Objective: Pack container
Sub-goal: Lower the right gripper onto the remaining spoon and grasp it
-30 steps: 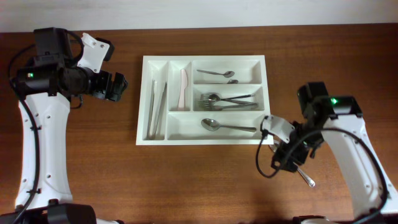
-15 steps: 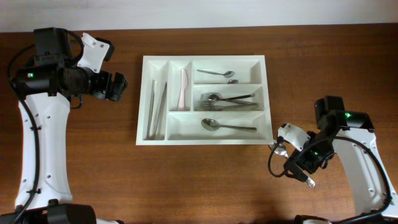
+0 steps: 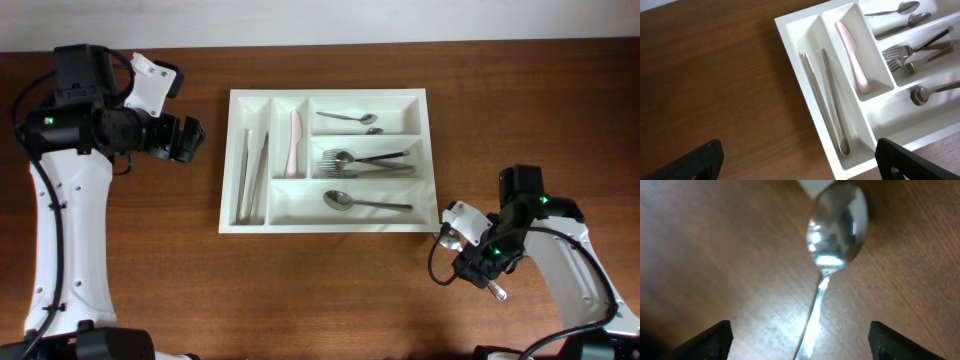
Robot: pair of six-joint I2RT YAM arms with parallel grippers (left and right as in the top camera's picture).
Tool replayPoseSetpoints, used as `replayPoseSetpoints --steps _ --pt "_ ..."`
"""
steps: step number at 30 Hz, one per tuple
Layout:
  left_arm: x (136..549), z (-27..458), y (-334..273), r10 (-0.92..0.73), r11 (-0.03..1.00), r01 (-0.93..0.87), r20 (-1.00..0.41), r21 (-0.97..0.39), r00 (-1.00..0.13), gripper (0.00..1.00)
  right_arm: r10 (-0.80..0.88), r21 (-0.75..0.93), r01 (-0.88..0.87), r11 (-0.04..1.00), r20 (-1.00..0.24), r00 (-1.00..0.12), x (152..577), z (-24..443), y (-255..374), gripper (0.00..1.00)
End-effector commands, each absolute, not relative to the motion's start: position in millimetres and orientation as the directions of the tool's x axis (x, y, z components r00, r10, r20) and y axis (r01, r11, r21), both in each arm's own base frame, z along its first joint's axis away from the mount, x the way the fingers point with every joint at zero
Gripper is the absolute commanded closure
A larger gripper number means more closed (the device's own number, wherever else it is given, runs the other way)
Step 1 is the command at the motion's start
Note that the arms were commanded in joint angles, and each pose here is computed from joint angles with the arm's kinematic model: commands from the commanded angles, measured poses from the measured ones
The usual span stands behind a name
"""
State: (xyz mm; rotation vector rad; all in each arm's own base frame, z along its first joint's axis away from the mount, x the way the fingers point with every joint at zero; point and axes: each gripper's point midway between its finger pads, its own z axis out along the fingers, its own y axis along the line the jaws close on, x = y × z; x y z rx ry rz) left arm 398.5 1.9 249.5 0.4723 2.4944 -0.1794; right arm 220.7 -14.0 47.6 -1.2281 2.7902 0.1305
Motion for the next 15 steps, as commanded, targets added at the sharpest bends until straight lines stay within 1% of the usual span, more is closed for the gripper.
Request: replayPoseSetpoints --steps 1,6,10,12,15 --pt "395.6 260.6 -0.3 0.305 0.922 0.387 -0.599 -0.008 -0.74 0.01 -0.731 0.021 -0.736 0.676 -0.1 -0.675 219.3 37.3 -20.0 0.16" --pt "395.6 260.6 -0.3 0.305 0.922 0.387 -0.599 -0.008 -0.74 0.01 -0.732 -0.032 -0.736 0.676 -0.135 -0.667 228.2 23.0 -21.3 0.19" --pt "395.6 260.6 -0.3 0.305 0.922 0.387 -0.599 -0.008 -0.74 0.01 -0.733 -0.052 -0.735 0.676 -0.148 -0.664 230.2 15.8 -21.6 0.19" --pt "395.6 260.6 -0.3 0.305 0.922 0.387 -0.599 -0.008 -0.74 0.01 -0.733 -0.056 -0.735 0.676 -0.151 -0.663 230.3 13.2 -21.6 0.21" --pt "395.6 260.6 -0.3 0.305 0.922 0.387 -0.599 -0.008 -0.74 0.01 -0.732 -0.051 -0.735 0.676 -0.152 -0.664 228.2 6.0 -20.6 0.21"
